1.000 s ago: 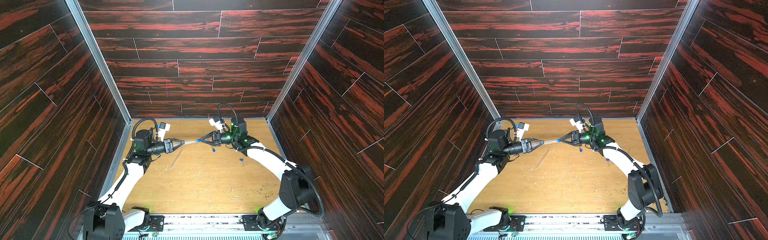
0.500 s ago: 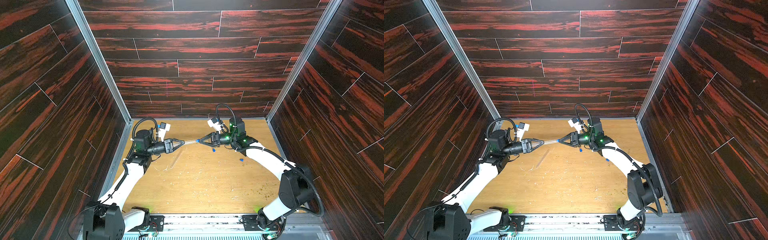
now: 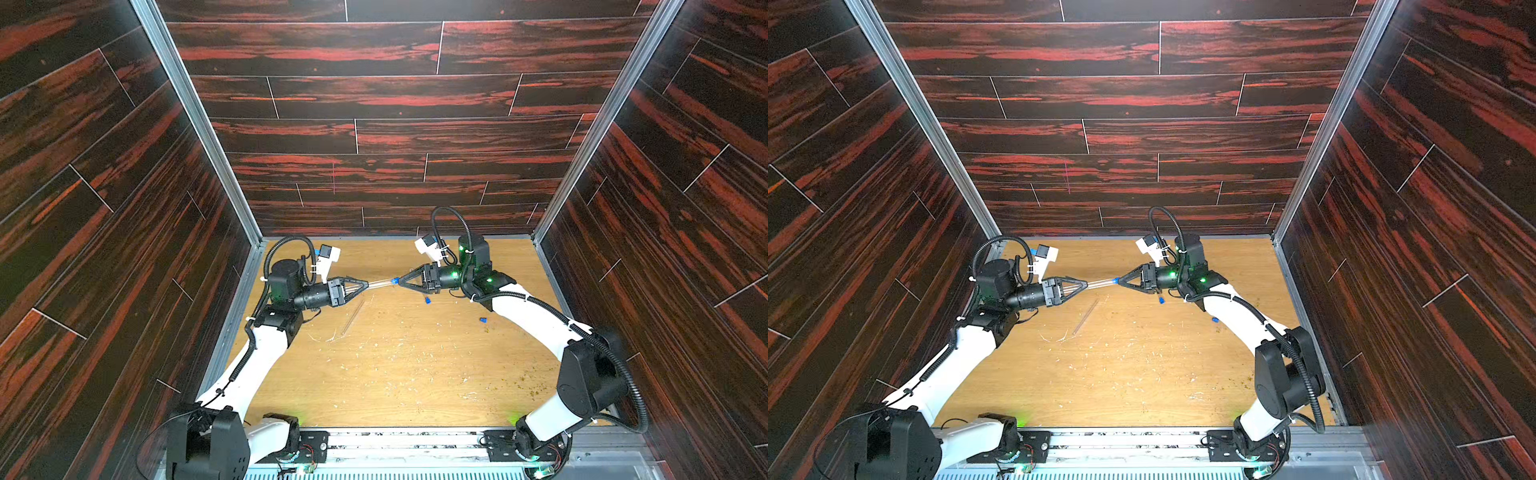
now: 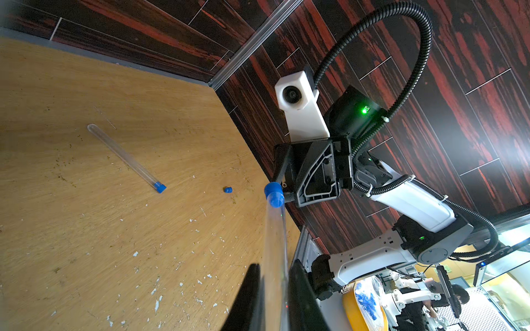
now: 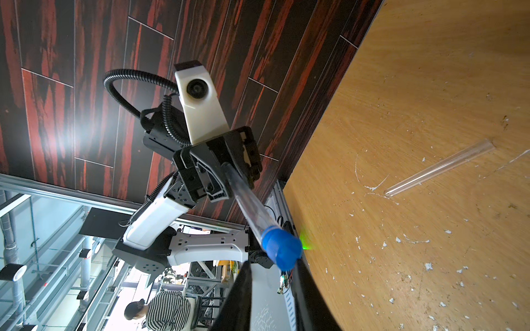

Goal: Insert stoppers into test tubes
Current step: Insert the stopper into the test tube.

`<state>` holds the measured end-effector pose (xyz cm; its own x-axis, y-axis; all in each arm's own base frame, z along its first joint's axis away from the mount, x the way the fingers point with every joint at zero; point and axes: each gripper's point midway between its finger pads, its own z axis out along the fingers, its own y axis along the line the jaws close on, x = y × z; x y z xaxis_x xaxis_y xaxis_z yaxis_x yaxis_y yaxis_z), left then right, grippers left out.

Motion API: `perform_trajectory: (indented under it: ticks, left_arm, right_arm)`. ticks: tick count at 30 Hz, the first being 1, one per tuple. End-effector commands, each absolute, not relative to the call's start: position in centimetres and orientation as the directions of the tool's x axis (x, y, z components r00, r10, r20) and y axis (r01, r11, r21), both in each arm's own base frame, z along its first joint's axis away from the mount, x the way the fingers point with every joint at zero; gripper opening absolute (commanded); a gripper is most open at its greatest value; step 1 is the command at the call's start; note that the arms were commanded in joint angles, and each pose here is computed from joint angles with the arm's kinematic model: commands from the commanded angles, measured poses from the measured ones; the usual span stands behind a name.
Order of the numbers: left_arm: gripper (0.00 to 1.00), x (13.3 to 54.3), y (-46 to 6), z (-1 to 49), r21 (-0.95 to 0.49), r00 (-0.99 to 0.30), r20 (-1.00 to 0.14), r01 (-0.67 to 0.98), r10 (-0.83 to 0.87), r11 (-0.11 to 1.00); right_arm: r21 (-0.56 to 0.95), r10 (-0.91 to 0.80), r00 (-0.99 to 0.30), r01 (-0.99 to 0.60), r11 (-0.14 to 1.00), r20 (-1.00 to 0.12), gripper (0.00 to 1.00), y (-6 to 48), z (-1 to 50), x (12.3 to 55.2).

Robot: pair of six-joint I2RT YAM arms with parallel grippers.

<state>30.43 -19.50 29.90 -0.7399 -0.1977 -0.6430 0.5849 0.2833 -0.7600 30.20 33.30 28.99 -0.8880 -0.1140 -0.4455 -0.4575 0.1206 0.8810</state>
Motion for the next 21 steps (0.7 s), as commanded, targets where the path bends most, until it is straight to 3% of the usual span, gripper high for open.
perform_trajectory:
  ticks: [1,10,21]
  left_arm:
    - [0.09,30.0,-19.62,30.18,-0.751,-0.734,-0.654,0.6,-0.186,0.275]
    - [0.09,29.97,-19.67,30.15,-0.751,-0.733,-0.654,0.601,-0.184,0.274]
    - [0.09,29.95,-19.7,30.08,-0.751,-0.734,-0.654,0.6,-0.183,0.275]
  right_arm:
    - [0.872,-0.128,-0.877,-0.476,0.111,-0.463,0.27,33.75,29.43,30.42]
    - [0.867,-0.133,-0.872,-0.485,0.118,-0.47,0.29,33.86,29.6,30.39]
    - [0.866,-0.147,-0.87,-0.488,0.112,-0.471,0.22,34.15,29.75,30.05]
